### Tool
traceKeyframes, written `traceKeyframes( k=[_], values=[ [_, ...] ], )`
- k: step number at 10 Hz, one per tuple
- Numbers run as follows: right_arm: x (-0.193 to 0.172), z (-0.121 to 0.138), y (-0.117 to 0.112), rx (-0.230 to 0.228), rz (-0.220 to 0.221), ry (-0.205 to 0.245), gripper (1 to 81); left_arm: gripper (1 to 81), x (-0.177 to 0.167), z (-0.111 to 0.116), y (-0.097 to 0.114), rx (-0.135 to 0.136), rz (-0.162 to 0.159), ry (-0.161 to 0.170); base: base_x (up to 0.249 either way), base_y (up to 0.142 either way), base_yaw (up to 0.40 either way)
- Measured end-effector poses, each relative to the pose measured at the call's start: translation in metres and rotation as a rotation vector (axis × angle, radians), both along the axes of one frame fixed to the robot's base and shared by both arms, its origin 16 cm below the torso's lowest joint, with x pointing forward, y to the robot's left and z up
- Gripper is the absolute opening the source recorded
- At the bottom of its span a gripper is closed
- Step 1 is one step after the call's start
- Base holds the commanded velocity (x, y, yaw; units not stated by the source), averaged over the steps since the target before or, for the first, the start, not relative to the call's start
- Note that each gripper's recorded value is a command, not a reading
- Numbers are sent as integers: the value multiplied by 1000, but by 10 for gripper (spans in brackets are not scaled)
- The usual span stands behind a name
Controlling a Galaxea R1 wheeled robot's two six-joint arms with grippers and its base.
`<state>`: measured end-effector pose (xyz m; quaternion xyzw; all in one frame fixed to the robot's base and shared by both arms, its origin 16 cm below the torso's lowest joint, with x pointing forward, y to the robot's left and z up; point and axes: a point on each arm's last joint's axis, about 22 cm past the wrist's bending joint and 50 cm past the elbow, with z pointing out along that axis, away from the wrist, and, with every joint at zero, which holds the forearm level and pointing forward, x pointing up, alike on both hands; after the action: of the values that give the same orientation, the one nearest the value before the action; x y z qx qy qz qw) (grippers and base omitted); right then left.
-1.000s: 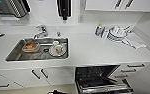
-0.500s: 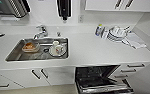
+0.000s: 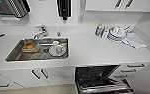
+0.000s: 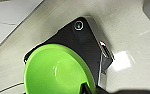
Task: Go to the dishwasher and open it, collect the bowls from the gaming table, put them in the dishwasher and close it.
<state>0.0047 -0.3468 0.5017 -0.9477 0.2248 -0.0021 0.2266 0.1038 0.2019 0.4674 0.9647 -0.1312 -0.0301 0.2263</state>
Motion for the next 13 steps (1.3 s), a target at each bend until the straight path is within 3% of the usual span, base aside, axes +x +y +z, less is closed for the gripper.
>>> traceKeyframes(
  k=[3,6,8,10,12,13],
  values=[
    [59,27,-44,-12,-41,-54,10,811,-41,-37,35,29,-6,37,0,0,0],
    [127,52,-44,27,-78,-108,10,811,-74,-61,65,54,-8,67,0,0,0],
    [168,66,-52,22,-78,-131,10,811,-88,-69,76,58,-5,78,0,0,0],
    [216,80,-44,35,-68,-163,10,811,-107,-66,59,9,17,105,0,0,0],
    [268,97,-35,41,-45,-204,10,811,-163,-49,20,-69,59,183,0,0,0],
    [291,104,-36,31,-34,-217,10,811,-191,-40,13,-83,68,220,0,0,0]
  ],
)
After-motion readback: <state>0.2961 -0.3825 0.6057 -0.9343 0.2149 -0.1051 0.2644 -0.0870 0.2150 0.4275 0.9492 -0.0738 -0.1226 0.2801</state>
